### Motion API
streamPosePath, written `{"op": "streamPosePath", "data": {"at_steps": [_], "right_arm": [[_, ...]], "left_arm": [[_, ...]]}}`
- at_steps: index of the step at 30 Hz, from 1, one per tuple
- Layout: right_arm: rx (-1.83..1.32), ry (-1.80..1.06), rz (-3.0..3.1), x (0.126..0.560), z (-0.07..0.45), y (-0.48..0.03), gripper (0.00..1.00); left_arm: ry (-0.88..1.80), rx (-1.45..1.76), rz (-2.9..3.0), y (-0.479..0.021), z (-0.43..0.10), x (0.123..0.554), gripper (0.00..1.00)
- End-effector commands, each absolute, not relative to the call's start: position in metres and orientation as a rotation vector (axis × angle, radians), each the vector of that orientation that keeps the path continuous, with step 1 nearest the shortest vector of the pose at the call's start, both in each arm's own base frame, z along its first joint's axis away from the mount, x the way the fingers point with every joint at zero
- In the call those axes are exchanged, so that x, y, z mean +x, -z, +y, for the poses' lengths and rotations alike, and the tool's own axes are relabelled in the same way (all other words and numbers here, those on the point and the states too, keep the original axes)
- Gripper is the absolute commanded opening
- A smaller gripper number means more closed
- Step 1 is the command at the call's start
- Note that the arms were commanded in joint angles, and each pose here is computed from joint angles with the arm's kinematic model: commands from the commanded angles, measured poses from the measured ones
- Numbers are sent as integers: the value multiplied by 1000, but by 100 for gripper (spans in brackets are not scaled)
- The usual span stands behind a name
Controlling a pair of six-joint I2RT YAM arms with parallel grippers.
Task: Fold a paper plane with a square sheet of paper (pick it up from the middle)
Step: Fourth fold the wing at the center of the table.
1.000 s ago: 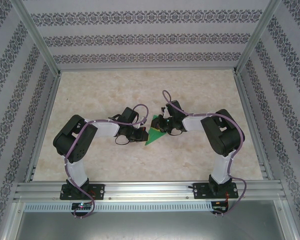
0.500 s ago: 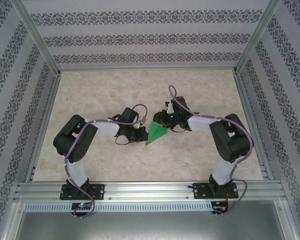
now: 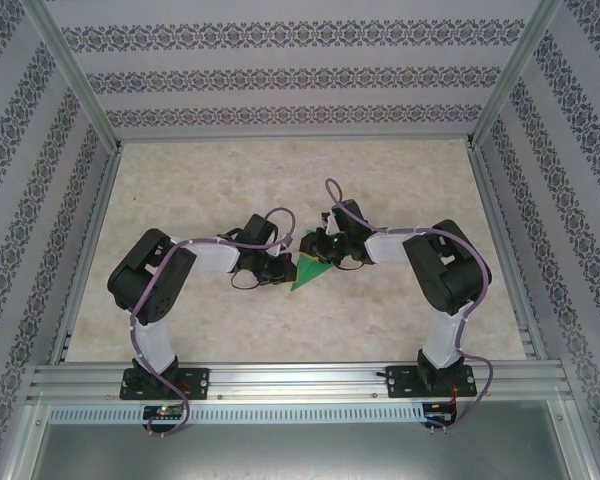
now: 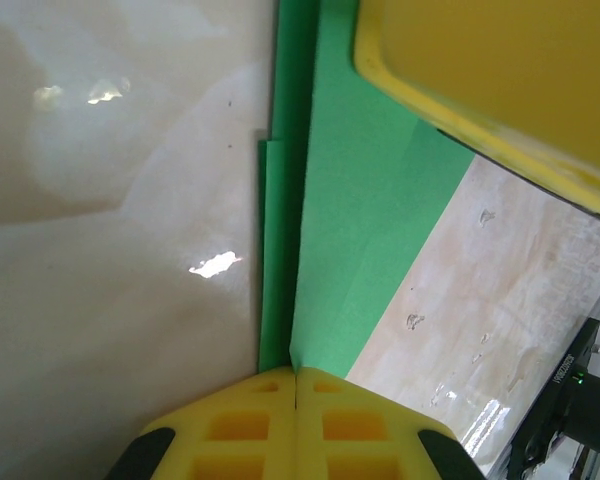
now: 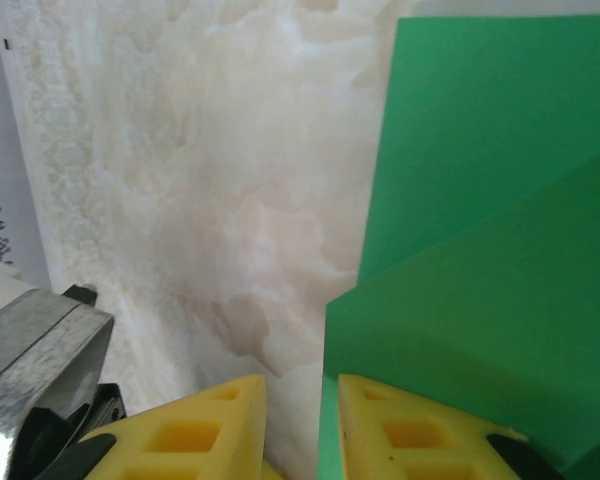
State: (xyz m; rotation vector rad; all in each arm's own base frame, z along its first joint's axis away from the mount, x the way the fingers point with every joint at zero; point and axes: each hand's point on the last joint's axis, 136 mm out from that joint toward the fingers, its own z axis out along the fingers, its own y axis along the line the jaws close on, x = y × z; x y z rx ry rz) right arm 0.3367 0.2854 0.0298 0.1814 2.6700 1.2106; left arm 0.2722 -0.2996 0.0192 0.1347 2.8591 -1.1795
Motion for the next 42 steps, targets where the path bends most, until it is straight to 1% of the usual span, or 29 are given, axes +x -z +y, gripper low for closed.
{"op": "streamPosePath", "data": {"at_steps": [1, 8, 10, 14, 16, 21, 27, 32, 34, 42], "right_arm": [[197, -1119, 2688, 345, 278, -19, 26], [199, -1096, 2736, 340, 275, 0, 26], [225, -1071, 2747, 339, 270, 3, 26], [236, -1037, 2785, 334, 264, 11, 26], [230, -1038, 2793, 332, 264, 11, 26], [217, -1023, 2810, 330, 263, 11, 25], [218, -1018, 2813, 329, 264, 10, 23], [218, -1012, 2823, 325, 264, 13, 22], [219, -1005, 2827, 324, 263, 15, 22], [221, -1002, 2833, 321, 262, 18, 20]], "left_arm": [[1130, 138, 2909, -6, -293, 270, 0], [1126, 168, 2900, -10, -292, 270, 0], [1128, 182, 2887, -15, -293, 270, 3], [1138, 197, 2850, -27, -294, 272, 5], [1134, 202, 2829, -35, -293, 274, 11], [1142, 219, 2746, -63, -295, 280, 15], [1115, 259, 2753, -72, -300, 278, 13], [1225, 320, 2706, -84, -322, 270, 12], [1228, 349, 2696, -86, -327, 270, 11], [1239, 357, 2753, -56, -333, 270, 10]]}}
